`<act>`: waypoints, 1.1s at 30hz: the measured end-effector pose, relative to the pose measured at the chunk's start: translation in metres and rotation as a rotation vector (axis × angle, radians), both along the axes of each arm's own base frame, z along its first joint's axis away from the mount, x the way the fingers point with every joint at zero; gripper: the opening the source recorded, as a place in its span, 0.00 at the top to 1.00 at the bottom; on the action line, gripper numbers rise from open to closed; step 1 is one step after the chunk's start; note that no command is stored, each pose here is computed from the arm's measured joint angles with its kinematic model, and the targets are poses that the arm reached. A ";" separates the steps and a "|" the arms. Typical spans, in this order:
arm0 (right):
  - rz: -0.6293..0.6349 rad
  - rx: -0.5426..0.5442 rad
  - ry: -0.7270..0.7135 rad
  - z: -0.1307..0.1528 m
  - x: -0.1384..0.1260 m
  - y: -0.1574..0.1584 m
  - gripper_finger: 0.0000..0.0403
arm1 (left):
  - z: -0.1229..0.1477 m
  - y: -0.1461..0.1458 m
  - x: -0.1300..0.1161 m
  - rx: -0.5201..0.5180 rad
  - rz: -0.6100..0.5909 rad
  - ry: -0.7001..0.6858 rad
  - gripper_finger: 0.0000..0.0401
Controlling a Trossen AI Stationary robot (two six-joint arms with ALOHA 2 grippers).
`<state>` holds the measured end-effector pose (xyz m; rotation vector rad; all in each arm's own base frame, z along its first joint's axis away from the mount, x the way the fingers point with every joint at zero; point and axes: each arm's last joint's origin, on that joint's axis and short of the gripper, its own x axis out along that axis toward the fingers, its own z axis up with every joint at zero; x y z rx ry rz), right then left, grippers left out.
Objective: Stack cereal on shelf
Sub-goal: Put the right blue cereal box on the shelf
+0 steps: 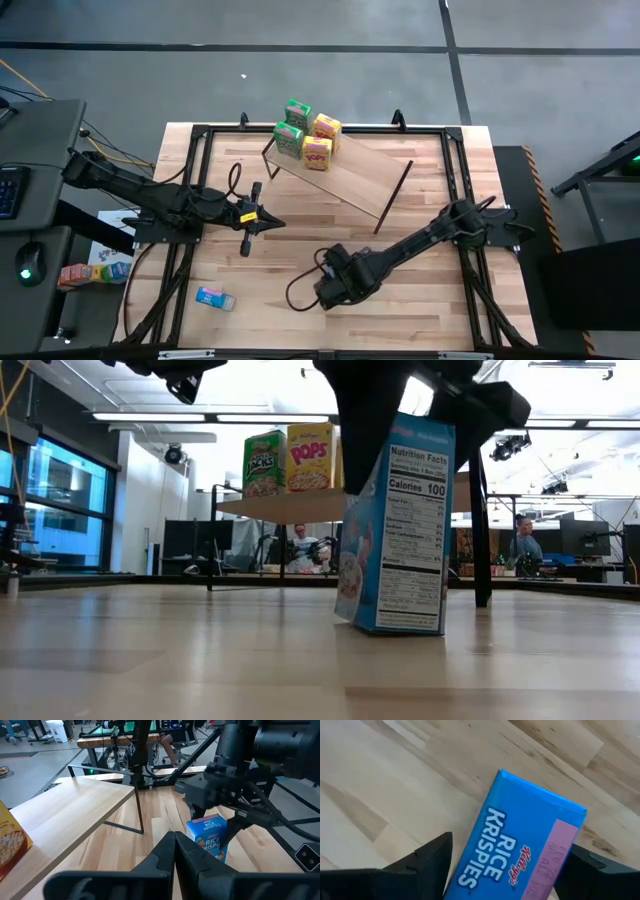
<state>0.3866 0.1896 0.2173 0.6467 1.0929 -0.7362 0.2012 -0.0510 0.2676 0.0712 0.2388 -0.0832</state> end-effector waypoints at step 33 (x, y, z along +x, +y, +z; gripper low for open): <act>0.297 0.040 -0.047 0.046 -0.011 -0.007 0.70 | 0.000 0.000 0.000 -0.002 0.001 -0.002 1.00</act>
